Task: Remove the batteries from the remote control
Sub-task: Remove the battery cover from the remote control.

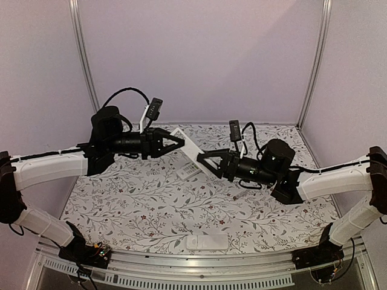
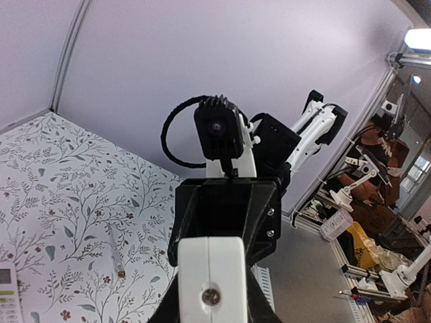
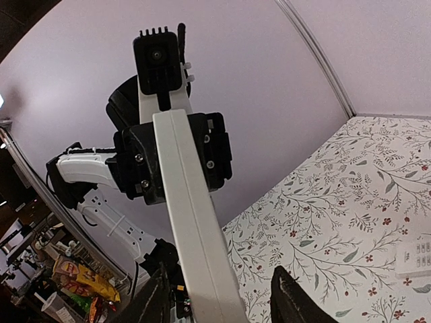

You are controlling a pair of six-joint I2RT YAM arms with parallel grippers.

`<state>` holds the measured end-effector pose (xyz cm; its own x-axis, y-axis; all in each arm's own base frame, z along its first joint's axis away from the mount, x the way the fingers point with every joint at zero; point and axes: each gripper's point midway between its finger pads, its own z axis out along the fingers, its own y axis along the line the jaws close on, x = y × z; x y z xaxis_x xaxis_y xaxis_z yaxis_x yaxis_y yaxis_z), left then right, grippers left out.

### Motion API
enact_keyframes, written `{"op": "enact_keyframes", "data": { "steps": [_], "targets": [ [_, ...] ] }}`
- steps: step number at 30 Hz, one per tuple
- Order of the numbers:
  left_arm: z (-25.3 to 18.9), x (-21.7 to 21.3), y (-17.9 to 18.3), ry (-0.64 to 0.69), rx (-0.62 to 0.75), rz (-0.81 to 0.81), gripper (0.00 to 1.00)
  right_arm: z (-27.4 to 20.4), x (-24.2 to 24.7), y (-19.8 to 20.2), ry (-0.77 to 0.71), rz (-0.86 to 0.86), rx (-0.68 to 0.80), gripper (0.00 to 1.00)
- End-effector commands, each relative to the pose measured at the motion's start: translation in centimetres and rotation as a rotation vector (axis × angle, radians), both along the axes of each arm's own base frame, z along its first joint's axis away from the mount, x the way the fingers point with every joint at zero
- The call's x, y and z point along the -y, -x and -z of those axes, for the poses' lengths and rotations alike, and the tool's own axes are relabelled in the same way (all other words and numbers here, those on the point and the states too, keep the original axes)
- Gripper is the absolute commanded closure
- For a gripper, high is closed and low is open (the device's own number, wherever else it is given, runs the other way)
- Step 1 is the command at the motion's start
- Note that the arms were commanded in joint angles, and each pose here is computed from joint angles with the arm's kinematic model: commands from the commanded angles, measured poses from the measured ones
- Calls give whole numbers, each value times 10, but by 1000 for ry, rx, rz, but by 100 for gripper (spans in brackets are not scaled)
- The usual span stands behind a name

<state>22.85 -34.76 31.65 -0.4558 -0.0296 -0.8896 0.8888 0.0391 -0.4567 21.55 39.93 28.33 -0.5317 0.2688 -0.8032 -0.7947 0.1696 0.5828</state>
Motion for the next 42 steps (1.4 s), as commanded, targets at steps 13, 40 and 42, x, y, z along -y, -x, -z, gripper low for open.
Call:
{"op": "enact_keyframes", "data": {
  "steps": [13,40,42],
  "targets": [
    [-15,2,5,20,40,13,100,26,2,-6,46,31,-48,76],
    [-15,3,4,11,37,19,100,41,10,0,67,33,-76,55],
    [-15,3,4,7,41,15,100,41,12,0,66,39,-78,55]
  ]
}}
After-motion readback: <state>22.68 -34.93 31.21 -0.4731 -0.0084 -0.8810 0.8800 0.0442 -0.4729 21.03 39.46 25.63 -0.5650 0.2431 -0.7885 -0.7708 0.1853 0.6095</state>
